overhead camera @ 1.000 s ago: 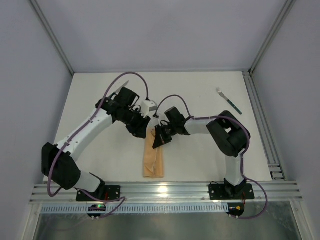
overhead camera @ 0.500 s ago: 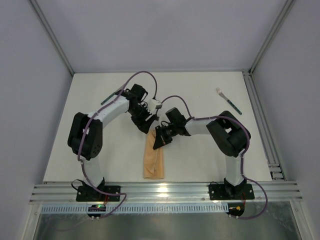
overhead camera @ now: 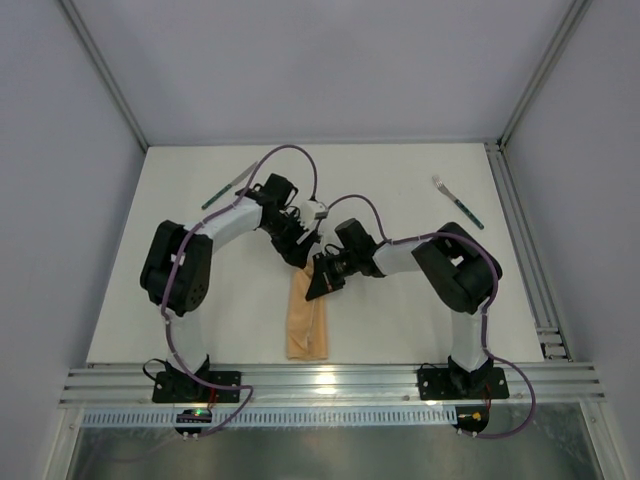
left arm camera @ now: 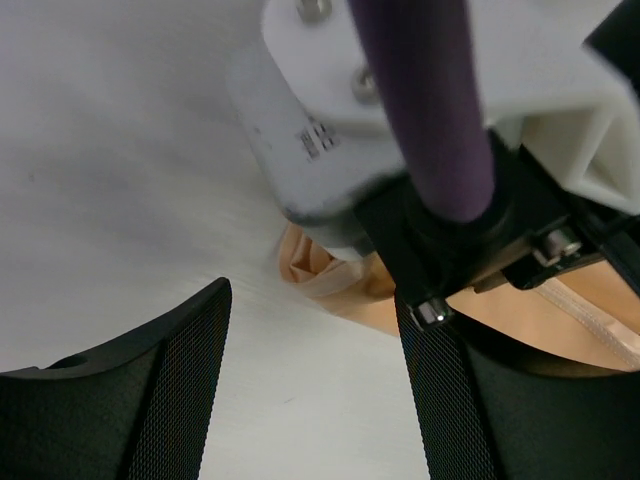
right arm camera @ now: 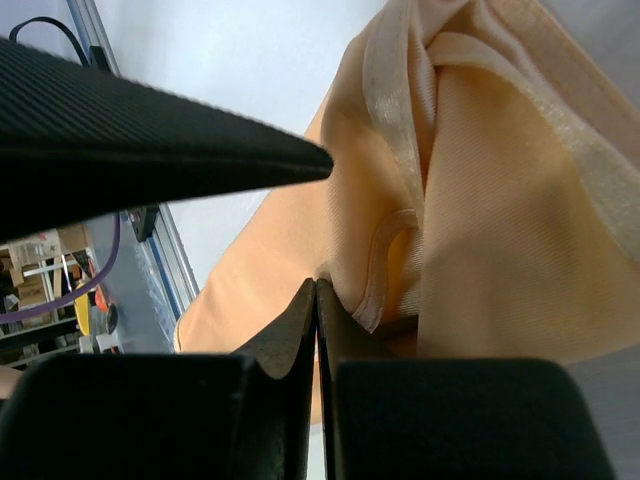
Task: Fold the napkin into a case and place the utensils inside
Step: Smooth out the smaller rectangle-folded napkin at the center of the board.
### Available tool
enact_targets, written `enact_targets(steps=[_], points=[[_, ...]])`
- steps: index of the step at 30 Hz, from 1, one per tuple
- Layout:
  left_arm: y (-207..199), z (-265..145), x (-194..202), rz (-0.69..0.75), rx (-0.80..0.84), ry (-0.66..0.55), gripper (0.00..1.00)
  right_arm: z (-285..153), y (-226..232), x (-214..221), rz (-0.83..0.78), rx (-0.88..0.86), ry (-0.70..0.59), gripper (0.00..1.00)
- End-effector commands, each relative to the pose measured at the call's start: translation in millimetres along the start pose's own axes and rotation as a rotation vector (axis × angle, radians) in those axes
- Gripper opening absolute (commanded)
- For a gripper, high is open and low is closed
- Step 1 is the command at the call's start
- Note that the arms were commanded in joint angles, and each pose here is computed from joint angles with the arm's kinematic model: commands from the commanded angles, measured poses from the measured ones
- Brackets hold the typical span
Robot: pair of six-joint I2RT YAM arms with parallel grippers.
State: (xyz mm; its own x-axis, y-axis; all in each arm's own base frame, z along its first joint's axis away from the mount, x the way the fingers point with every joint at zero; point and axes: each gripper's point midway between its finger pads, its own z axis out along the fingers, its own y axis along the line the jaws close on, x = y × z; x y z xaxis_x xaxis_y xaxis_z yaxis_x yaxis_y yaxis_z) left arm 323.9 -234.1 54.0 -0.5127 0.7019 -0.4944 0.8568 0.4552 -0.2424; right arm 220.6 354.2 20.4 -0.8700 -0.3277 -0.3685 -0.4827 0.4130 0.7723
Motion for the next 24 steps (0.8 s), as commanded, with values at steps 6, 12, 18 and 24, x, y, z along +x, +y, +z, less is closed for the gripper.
enact_targets(steps=[6, 12, 18, 24], points=[[-4, 14, 11, -0.045, 0.039, -0.007, 0.69, -6, 3, -15, -0.001, -0.022, -0.064, 0.04], [14, 20, 5, -0.094, -0.050, -0.016, 0.68, -6, 1, -15, -0.011, -0.011, -0.055, 0.04], [6, 22, -2, -0.128, 0.007, -0.029, 0.68, -5, -2, -10, -0.010, -0.006, -0.035, 0.04], [22, 31, 13, -0.180, -0.062, 0.053, 0.55, -6, 8, -17, -0.043, -0.048, -0.046, 0.04]])
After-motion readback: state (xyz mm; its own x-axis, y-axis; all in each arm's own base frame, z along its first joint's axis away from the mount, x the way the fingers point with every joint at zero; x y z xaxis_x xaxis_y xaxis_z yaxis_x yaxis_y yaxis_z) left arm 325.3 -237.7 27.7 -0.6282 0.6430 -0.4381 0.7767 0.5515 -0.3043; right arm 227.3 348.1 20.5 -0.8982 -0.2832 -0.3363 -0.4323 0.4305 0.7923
